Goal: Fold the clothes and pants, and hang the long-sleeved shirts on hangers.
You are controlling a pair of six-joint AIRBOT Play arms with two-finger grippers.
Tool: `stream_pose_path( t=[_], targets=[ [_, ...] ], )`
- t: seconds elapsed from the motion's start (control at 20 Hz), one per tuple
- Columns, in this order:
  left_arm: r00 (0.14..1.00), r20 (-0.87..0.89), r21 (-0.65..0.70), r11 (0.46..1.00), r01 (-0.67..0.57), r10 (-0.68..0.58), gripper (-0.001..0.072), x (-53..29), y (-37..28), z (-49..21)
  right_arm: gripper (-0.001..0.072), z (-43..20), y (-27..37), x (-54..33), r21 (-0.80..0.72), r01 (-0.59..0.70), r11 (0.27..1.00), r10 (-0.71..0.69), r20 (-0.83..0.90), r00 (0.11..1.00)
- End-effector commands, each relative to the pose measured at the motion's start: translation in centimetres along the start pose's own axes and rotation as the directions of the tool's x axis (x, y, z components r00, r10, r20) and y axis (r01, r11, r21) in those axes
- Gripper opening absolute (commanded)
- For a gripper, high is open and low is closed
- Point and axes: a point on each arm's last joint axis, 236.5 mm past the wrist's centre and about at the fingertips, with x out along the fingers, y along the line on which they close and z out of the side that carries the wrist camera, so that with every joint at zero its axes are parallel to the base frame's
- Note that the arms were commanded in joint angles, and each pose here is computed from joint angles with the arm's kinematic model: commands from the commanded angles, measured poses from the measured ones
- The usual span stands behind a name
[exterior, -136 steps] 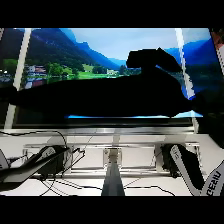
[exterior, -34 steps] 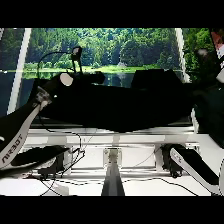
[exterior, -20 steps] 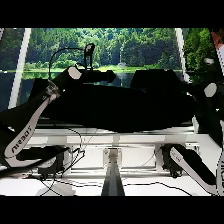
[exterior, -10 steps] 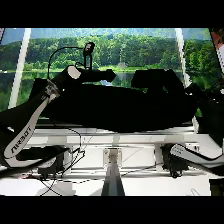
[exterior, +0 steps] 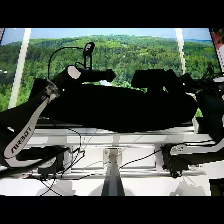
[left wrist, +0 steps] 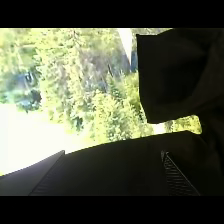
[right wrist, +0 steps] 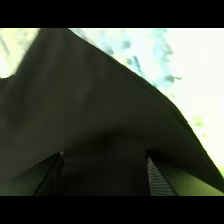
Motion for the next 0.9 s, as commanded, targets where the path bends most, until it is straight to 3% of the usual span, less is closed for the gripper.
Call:
stream_pose_path(
  t=[0.0, 0.05, 0.1, 0.15, 0.5, 0.85],
  targets=[
    [1.0, 0.007, 0.002, 1.0, -0.003, 0.003, 0.07, 0.0, 0.1, 0.2, 0.0543, 0.8, 0.9, 1.7, -0.004, 0.013, 1.0, -0.013, 0.015, 1.0],
    [1.0, 0.007, 0.002, 1.0, -0.003, 0.003, 0.07, 0.0, 0.1, 0.2, 0.0413, 0.8, 1.0, 2.0, -0.009, 0.017, 1.0, -0.017, 0.019, 1.0],
    [1.0, 0.007, 0.002, 1.0, -0.003, 0.003, 0.07, 0.0, 0.1, 0.2, 0.0199, 0.8, 1.1, 2.1, -0.016, 0.02, 1.0, -0.02, 0.022, 1.0],
    [1.0, 0.007, 0.002, 1.0, -0.003, 0.003, 0.07, 0.0, 0.1, 0.2, 0.0036, 0.9, 1.0, 2.1, -0.015, 0.021, 1.0, -0.021, 0.026, 0.999],
    [1.0, 0.019, -0.008, 1.0, -0.012, 0.013, 0.0699, -0.4, 0.8, 0.7, 0.0017, 2.9, 3.1, 0.2, -0.059, -0.008, 0.998, 0.012, 0.059, 0.998],
    [0.977, 0.182, 0.005, 0.994, -0.109, 0.106, 0.0698, -7.1, 6.3, 6.9, 0.0016, 7.8, 11.6, -8.3, -0.324, -0.062, 0.944, 0.121, 0.165, 0.979]
  ],
)
